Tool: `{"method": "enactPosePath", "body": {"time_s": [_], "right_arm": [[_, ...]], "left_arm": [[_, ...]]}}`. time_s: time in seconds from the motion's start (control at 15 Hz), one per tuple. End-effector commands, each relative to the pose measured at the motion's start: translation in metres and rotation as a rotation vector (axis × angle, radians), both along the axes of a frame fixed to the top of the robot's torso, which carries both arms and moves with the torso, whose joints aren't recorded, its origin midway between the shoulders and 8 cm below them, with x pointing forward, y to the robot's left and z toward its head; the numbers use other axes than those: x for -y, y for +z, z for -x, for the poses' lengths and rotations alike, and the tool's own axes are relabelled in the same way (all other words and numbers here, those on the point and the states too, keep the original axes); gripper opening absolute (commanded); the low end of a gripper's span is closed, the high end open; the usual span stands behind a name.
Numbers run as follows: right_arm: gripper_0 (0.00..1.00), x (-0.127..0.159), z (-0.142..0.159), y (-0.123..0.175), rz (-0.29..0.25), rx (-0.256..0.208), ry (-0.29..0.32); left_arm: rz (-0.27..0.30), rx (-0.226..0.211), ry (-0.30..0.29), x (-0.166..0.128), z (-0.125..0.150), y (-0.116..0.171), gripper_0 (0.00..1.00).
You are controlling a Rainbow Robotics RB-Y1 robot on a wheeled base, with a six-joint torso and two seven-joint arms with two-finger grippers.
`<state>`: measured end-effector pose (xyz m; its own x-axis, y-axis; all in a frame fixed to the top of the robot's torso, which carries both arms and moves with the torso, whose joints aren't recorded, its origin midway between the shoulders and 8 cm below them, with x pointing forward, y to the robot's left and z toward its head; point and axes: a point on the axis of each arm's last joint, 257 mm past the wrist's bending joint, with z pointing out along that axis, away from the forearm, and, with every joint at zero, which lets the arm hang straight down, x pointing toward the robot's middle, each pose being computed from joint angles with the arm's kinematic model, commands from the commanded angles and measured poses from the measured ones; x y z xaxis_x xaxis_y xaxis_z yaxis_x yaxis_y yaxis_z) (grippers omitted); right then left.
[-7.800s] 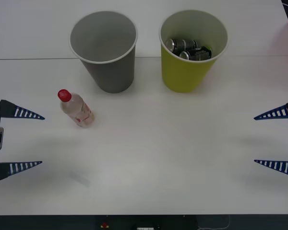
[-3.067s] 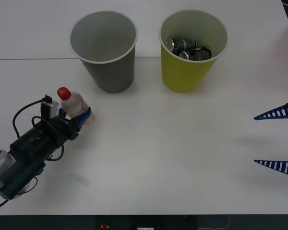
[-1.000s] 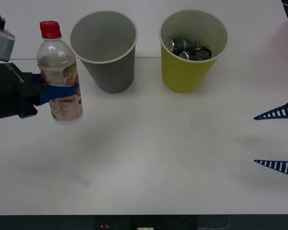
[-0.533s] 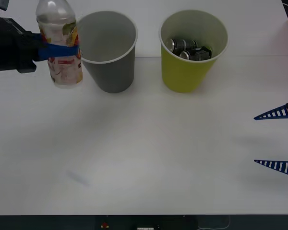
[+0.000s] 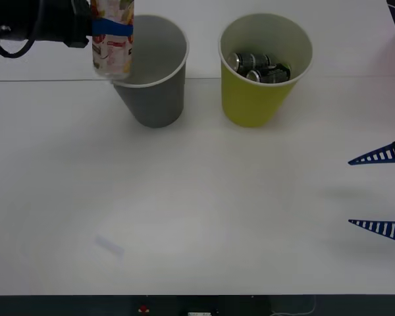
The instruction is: Put the can into the green bin and the plastic bottle into the gray bin
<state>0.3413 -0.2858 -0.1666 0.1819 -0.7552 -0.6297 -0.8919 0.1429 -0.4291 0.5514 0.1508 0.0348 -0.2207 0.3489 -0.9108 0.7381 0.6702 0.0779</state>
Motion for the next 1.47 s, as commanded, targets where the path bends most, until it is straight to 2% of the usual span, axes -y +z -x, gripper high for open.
{"method": "enactPosePath", "body": {"time_s": [0.07, 0.33, 0.4, 0.47, 0.53, 0.67, 0.93, 1.07, 1.27, 1.47], "right_arm": [[1.0, 0.0, 0.0, 0.0, 0.0, 0.0, 0.0], [1.0, 0.0, 0.0, 0.0, 0.0, 0.0, 0.0], [1.0, 0.0, 0.0, 0.0, 0.0, 0.0, 0.0], [1.0, 0.0, 0.0, 0.0, 0.0, 0.0, 0.0], [1.0, 0.0, 0.0, 0.0, 0.0, 0.0, 0.0], [1.0, 0.0, 0.0, 0.0, 0.0, 0.0, 0.0], [1.0, 0.0, 0.0, 0.0, 0.0, 0.0, 0.0], [1.0, 0.0, 0.0, 0.0, 0.0, 0.0, 0.0], [1.0, 0.0, 0.0, 0.0, 0.0, 0.0, 0.0], [1.0, 0.0, 0.0, 0.0, 0.0, 0.0, 0.0]], "left_arm": [[-0.025, -0.001, 0.012, 0.011, -0.026, 0.003, 0.0], [-0.036, -0.003, 0.025, 0.017, -0.046, 0.001, 0.01], [-0.047, 0.004, 0.022, 0.017, -0.047, -0.001, 0.2], [-0.063, 0.02, 0.017, 0.017, -0.048, 0.0, 0.82], [-0.076, 0.032, 0.008, 0.017, -0.048, 0.0, 1.0], [-0.095, 0.048, -0.01, 0.018, -0.046, -0.002, 1.0], [-0.057, 0.022, -0.052, 0.018, -0.028, 0.0, 1.0], [-0.042, 0.066, -0.093, 0.01, -0.017, 0.0, 1.0], [-0.057, 0.147, -0.142, -0.007, 0.009, -0.005, 1.0], [-0.077, 0.187, -0.198, -0.02, 0.043, -0.016, 1.0]]}}
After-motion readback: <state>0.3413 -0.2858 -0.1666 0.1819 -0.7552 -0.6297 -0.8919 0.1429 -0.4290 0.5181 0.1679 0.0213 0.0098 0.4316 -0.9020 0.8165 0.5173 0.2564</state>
